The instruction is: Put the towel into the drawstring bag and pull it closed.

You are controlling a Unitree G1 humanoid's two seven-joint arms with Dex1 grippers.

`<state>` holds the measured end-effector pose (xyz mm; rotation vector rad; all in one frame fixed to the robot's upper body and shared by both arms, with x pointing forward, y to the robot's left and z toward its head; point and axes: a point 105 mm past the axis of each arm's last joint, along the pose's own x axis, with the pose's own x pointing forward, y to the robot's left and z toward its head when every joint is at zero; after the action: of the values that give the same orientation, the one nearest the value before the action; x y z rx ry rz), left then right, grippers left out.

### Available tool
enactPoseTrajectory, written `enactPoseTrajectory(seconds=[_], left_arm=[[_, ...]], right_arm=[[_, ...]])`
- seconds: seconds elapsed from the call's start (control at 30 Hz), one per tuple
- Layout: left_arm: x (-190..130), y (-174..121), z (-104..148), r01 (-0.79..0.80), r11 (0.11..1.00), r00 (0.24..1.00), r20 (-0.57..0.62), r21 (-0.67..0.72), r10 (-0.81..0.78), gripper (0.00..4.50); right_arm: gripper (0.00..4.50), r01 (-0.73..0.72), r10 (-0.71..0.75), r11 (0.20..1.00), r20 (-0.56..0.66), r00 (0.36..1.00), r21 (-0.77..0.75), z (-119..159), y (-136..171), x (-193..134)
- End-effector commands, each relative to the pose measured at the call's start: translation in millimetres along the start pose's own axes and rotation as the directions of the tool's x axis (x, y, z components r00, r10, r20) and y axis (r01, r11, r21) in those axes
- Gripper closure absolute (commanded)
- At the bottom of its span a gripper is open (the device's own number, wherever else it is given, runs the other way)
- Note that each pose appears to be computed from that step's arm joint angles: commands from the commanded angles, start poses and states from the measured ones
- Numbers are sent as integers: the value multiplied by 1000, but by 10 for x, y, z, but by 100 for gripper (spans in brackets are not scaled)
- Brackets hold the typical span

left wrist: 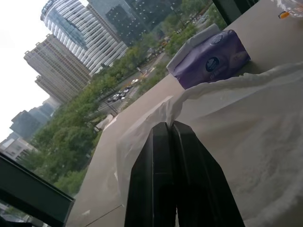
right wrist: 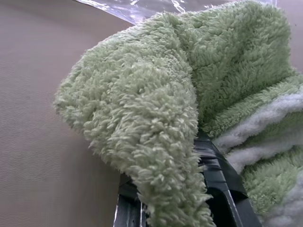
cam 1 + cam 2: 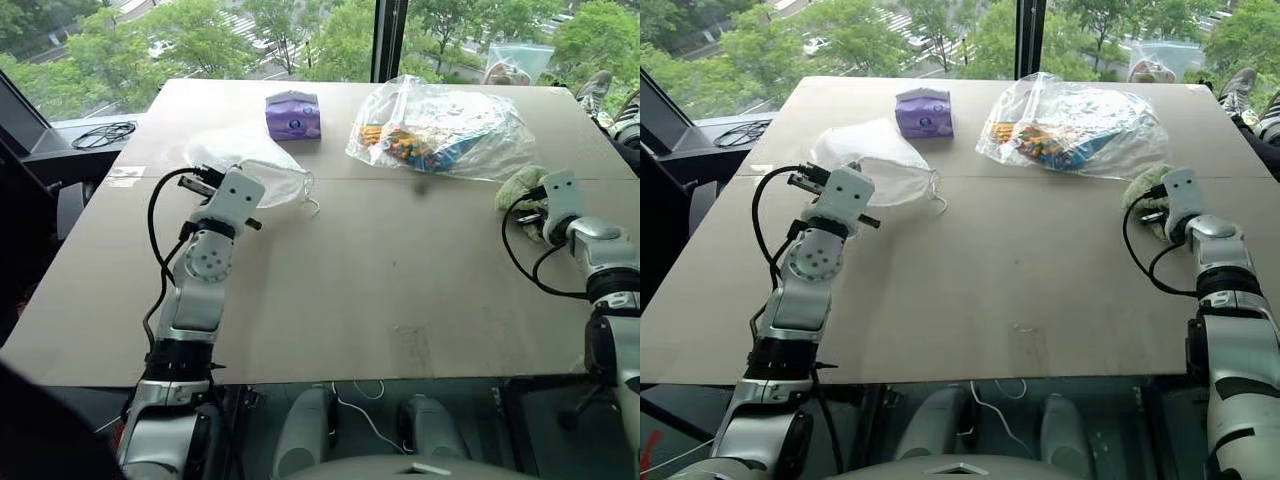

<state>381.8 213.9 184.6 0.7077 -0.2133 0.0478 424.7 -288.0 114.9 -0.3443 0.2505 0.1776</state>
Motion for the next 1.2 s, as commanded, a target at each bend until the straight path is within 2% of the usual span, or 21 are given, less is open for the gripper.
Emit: enactPoseTrajectory(seconds=[0.03,0.17,0.23,0.37,0.43,0.57,0.93,1.0,1.1,1.2], left_arm=[[31,155,166,-40,993,998,35,-114,45,450],[71,92,158,9,952,1000,-5,-307,-11,450],[92,83,202,23,916,1000,-7,-399,-28,450],[115,97,365,54,770,999,27,-635,-47,450],[101,101,451,84,714,996,60,-695,-59,450],[35,71,555,141,642,990,108,-753,-90,450],[-190,-173,742,294,514,953,206,-806,-222,450],[-205,-186,752,300,498,950,209,-814,-232,450],[-235,-170,781,301,444,950,222,-844,-222,450],[-254,-133,782,290,398,953,224,-870,-204,450]], right_arm=[[449,-25,81,980,282,956,-195,608,273,-78],[449,-92,244,930,409,879,-357,854,862,-290],[449,-107,289,916,452,844,-387,947,1088,-393],[449,-197,416,879,497,761,-434,1102,1558,-611],[449,-253,484,849,492,724,-463,1148,1768,-714],[449,-340,576,799,469,670,-496,1215,2096,-856],[449,-312,624,742,441,645,-594,1432,2464,-724],[449,-325,651,709,405,642,-626,1392,2551,-696],[449,-360,714,614,299,634,-702,1210,2728,-670],[449,-370,737,582,278,616,-724,1184,2806,-677]])
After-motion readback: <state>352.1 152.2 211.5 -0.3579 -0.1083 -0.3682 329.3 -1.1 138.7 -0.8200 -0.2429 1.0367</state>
